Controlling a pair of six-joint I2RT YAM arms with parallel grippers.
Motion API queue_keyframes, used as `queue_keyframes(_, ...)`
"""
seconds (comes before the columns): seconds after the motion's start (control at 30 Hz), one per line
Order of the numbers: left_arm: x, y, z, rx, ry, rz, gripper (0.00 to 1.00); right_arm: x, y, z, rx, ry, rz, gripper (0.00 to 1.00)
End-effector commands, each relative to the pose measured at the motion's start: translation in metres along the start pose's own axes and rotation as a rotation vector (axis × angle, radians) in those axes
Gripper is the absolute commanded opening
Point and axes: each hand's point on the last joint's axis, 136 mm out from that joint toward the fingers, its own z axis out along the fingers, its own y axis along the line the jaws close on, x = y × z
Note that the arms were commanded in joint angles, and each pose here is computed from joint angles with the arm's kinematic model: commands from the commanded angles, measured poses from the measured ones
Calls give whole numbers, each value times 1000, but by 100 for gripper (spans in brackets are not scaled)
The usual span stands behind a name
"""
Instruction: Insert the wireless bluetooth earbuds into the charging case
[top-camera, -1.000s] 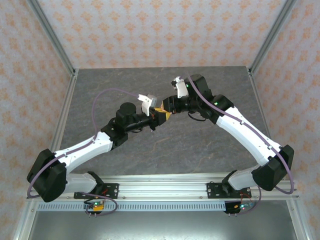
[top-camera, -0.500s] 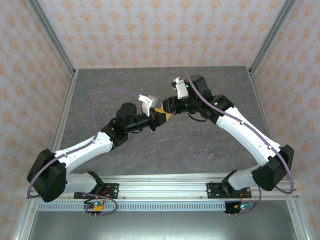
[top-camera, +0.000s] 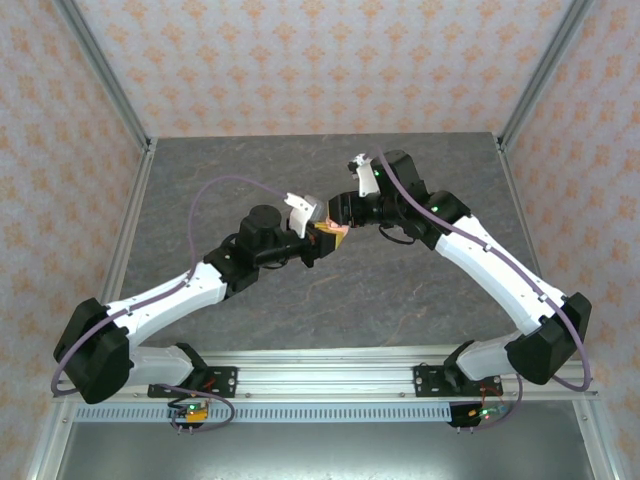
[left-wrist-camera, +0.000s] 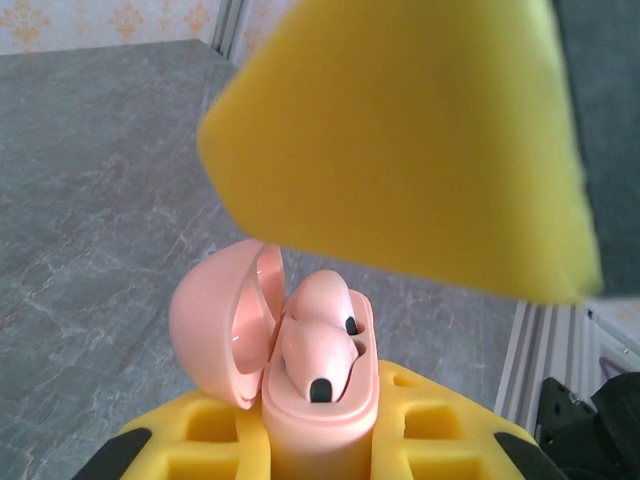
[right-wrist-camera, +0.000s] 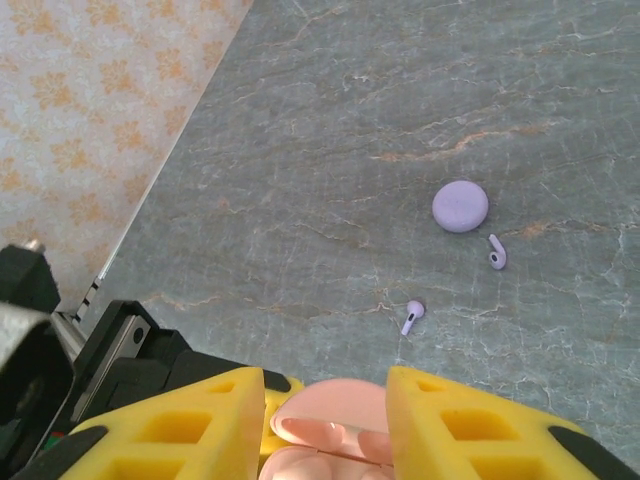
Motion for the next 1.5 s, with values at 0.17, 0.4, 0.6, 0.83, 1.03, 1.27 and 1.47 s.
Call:
queue_keyframes(0.17,2,-6,-11,-40,72,156,0,1,-1,-9,40,20,37,36)
queue_keyframes(0.4,9,-13,-20,-10,125,227,0,14,-3,-1,52,134,47,30)
queue_keyframes(0.6,5,-20,-26,14,123,277,0,17,0,6,20,184,78,25)
queue_keyframes(0.83,7,-25,-27,25,142,294,0,19,3,11,-9,214,89,25)
queue_keyframes(1.03,9,-27,-27,33,149,298,0,24,4,19,-25,257,98,25)
queue_keyframes(1.27,6,-27,-26,24,147,301,0,36,7,25,-55,332,105,25)
queue_keyframes(1.47,5,-20,-22,-9,151,289,0,46,9,24,-70,379,98,25)
